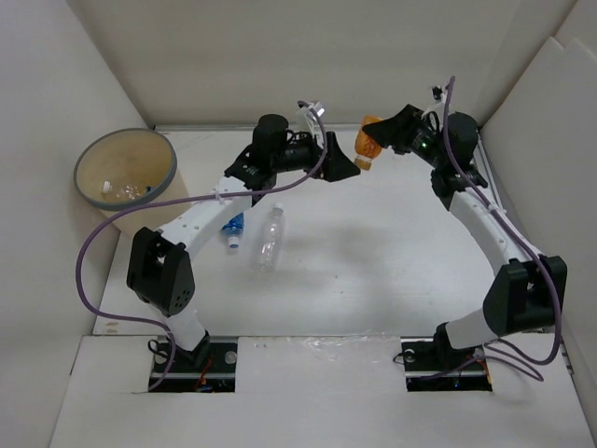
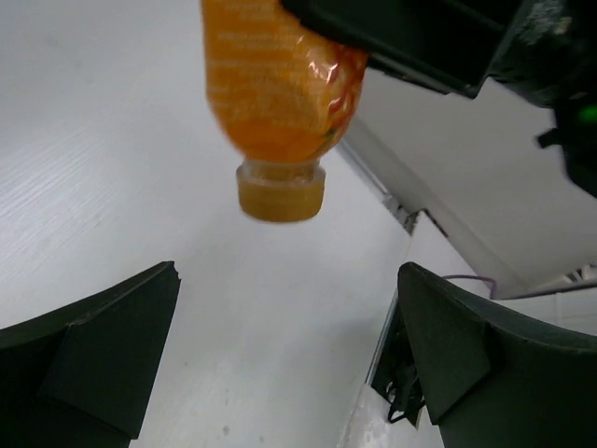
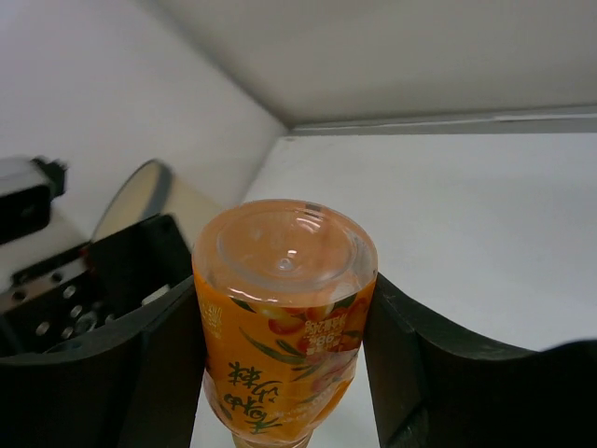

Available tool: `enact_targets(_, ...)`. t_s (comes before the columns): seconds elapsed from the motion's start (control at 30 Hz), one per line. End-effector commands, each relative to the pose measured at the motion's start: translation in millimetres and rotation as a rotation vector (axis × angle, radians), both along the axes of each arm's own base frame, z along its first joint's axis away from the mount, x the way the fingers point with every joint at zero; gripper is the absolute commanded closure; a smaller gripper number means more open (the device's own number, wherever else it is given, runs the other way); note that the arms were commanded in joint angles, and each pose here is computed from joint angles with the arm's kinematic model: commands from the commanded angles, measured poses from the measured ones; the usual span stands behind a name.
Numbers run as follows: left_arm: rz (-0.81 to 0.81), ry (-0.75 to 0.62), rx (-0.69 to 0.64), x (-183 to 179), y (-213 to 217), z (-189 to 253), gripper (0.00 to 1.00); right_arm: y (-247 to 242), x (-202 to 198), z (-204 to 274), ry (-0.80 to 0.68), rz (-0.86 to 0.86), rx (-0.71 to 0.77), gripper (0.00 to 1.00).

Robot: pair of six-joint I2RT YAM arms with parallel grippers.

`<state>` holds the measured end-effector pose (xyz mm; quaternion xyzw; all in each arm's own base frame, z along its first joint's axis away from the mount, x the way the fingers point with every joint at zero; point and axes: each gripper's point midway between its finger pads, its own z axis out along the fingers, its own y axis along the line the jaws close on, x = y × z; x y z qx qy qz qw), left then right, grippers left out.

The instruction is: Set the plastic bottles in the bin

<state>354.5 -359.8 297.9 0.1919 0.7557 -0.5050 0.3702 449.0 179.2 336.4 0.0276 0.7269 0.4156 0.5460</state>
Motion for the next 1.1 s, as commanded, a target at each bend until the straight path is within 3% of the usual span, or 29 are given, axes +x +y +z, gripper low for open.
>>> enact_targets(0.0,-0.159,-0.217,-0.213,-29,-10,68,0.0,28,-53,26,-0.161,0.349,0.105,1.0)
enact_targets(0.07,-0.209,-0.235,-0.274,-39,-11,81,0.0,29,-67,40,-0.205,0.4,0.121,1.0)
enact_targets(0.33,-0.266,-0.204,-0.286,-46,-23,82,0.0,47,-123,88,-0.325,0.605,0.254,1.0)
enact_targets(0.57,-0.297,-0.201,-0.296,-53,-32,81,0.0,61,-133,94,-0.353,0.673,0.303,1.0)
enact_targets(0.7,-0.311,-0.22,-0.326,-56,-32,91,0.07,71,-139,99,-0.369,0.707,0.326,1.0)
enact_targets(0.73,-0.321,-0.212,-0.342,-62,-33,97,0.12,71,-139,99,-0.369,0.707,0.326,1.0)
enact_targets(0.83,-0.333,-0.226,-0.357,-65,-32,104,0.41,76,-143,100,-0.368,0.716,0.336,1.0)
enact_targets(0.87,-0.333,-0.217,-0.359,-65,-32,104,0.53,76,-143,100,-0.368,0.716,0.336,0.99)
enact_targets(0.9,-0.324,-0.217,-0.36,-64,-33,105,0.73,76,-141,102,-0.369,0.708,0.341,0.97)
enact_targets(0.93,-0.324,-0.217,-0.36,-63,-33,105,0.79,76,-141,101,-0.36,0.707,0.341,0.92)
enact_targets(0.97,-0.323,-0.215,-0.359,-66,-31,107,0.84,73,-138,100,-0.372,0.696,0.333,0.8)
enact_targets(1.03,-0.266,-0.223,-0.348,-57,-30,110,1.0,68,-132,99,-0.382,0.673,0.317,0.01)
enact_targets(1.07,-0.233,-0.239,-0.343,-52,-25,118,1.0,64,-127,93,-0.356,0.652,0.307,0.0)
